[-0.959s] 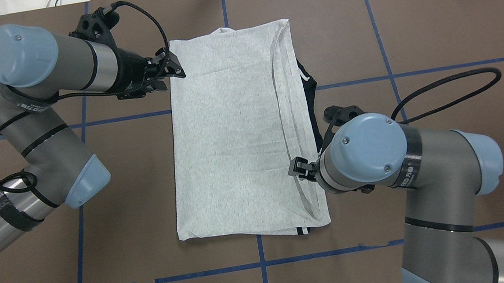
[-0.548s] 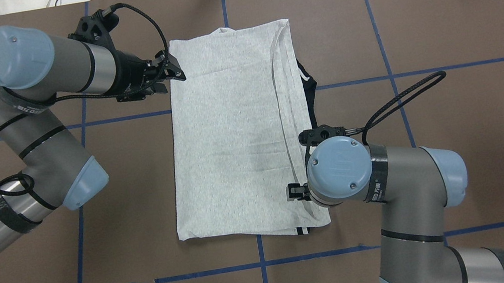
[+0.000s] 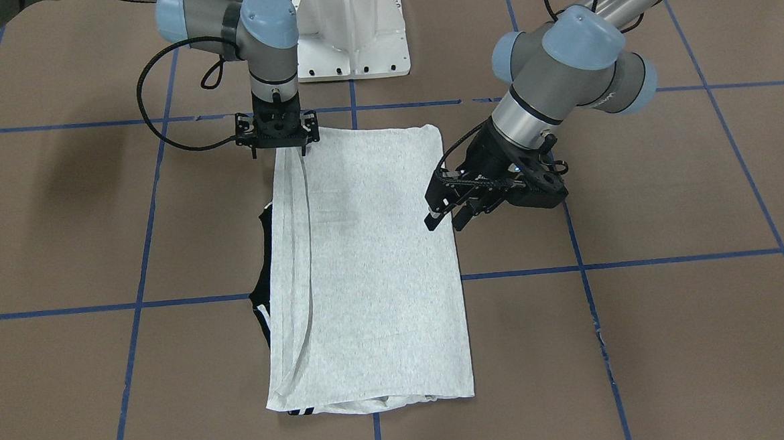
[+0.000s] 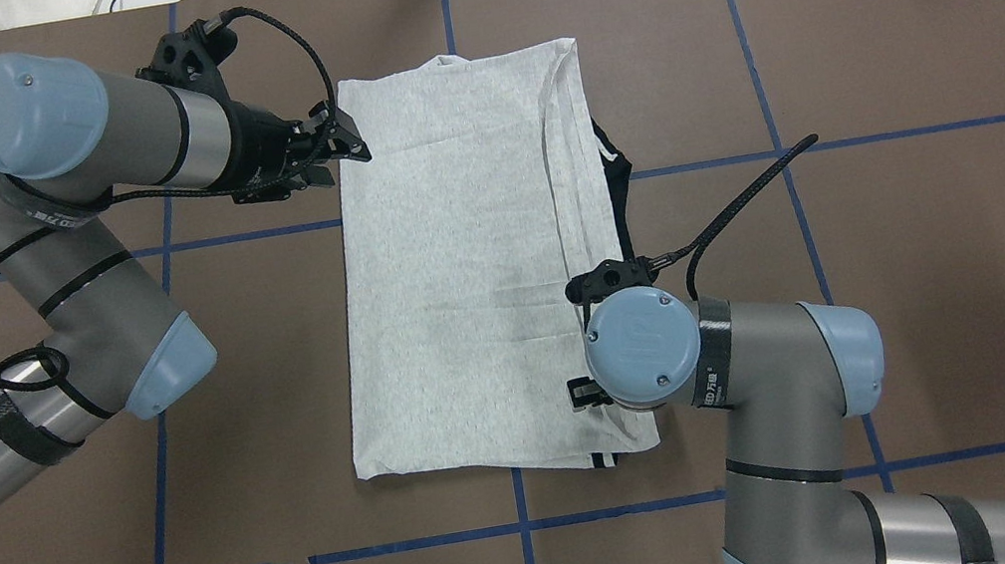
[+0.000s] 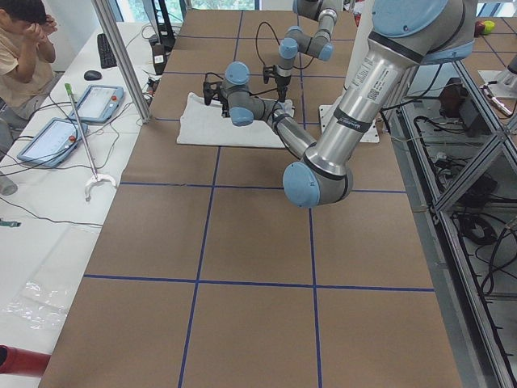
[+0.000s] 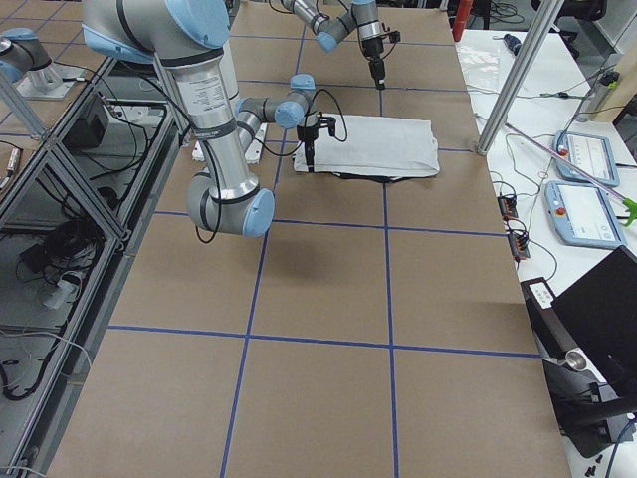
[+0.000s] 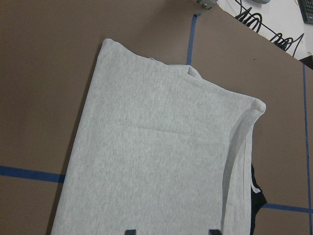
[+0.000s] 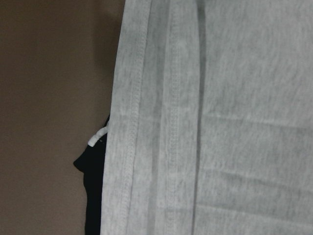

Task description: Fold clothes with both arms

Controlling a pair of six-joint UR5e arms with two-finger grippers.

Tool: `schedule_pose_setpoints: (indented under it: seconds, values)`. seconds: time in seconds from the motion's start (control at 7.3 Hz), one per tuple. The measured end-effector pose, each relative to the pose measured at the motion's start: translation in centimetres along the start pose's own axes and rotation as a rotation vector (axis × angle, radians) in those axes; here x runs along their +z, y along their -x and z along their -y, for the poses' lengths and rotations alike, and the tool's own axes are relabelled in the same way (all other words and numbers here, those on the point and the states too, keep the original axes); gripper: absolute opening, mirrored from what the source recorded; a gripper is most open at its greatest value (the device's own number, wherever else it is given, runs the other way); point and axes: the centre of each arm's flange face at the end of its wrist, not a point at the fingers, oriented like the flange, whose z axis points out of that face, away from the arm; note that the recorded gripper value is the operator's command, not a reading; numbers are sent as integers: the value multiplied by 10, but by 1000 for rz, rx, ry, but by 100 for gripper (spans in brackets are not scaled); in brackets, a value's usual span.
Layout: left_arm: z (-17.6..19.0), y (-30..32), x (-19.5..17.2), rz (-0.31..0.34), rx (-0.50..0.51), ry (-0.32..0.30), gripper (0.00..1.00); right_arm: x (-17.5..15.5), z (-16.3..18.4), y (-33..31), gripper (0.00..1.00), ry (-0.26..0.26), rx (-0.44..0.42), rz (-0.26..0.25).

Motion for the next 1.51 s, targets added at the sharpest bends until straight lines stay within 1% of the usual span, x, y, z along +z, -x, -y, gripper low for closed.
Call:
schedule_pose_setpoints:
  seconds: [0.27, 0.41, 0.69, 0.82, 0.96, 1.1, 1.23, 1.37, 1.51]
  values:
    - [0, 0, 0, 1, 1, -2, 59, 11, 3, -5, 100, 14, -26, -44]
    - [0, 0, 0, 2, 1, -2, 59, 11, 10, -17, 100, 17, -50, -64]
    - [0, 0, 0, 0, 3, -2, 59, 10, 24, -70, 100, 18, -125, -100]
    - [0, -1, -1, -2, 3, -2, 59, 8, 27, -80, 100, 17, -147, -108]
    - [0, 1, -1, -1, 2, 0, 58, 0, 31, -76, 100, 9, -144, -101]
    - [-1, 4, -1, 3, 2, 0, 58, -10, 40, -65, 100, -8, -117, -83]
    - [-1, 8, -1, 4, 1, 0, 58, -18, 57, -50, 100, -28, -93, -69]
    - [0, 12, -2, 6, 0, -2, 58, -22, 81, -34, 100, -47, -72, -62]
    - [0, 15, -3, 8, -1, -4, 58, -17, 107, -20, 100, -67, -55, -53]
